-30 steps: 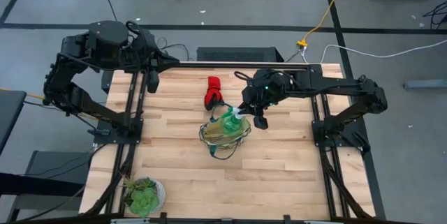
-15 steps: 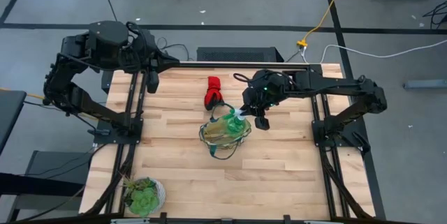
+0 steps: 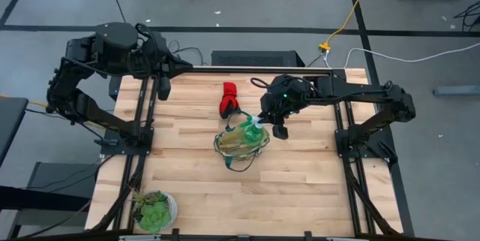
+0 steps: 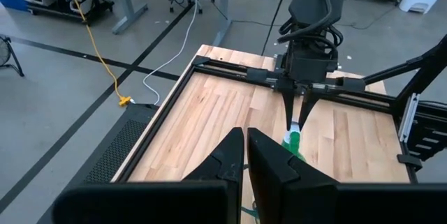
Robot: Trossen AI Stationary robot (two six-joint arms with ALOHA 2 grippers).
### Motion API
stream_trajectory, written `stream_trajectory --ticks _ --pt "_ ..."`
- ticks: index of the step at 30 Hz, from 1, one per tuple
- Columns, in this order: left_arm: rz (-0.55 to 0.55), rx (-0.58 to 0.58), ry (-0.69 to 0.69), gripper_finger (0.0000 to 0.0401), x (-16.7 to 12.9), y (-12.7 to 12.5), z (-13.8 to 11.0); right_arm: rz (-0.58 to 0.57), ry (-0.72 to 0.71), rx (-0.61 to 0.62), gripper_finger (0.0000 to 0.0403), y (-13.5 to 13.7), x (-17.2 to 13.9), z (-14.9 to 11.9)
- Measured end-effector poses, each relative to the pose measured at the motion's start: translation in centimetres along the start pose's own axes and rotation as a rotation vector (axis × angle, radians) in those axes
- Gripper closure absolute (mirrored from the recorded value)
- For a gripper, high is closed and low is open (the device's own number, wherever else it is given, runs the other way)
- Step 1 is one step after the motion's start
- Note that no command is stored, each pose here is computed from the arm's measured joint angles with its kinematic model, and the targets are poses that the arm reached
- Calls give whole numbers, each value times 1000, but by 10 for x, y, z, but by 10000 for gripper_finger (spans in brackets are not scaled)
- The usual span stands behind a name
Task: Pick & Place Garden tools in Gardening bag
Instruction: Put the green spray bottle into the light brown and green gardening bag
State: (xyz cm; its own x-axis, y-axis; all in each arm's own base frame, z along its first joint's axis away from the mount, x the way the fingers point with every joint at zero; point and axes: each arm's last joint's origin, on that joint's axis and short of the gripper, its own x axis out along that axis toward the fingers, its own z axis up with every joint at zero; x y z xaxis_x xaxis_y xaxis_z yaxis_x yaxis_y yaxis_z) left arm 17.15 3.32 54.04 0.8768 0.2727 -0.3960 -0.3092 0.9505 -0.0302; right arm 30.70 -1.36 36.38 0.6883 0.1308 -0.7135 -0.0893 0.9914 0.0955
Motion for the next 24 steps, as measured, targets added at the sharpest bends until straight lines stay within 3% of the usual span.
stream_trajectory --ticks 12,24 --pt "0 1 0 376 0 0 0 14 51 55 350 5 20 -1" --pt "0 2 0 376 0 0 0 -86 82 175 344 3 34 -2"
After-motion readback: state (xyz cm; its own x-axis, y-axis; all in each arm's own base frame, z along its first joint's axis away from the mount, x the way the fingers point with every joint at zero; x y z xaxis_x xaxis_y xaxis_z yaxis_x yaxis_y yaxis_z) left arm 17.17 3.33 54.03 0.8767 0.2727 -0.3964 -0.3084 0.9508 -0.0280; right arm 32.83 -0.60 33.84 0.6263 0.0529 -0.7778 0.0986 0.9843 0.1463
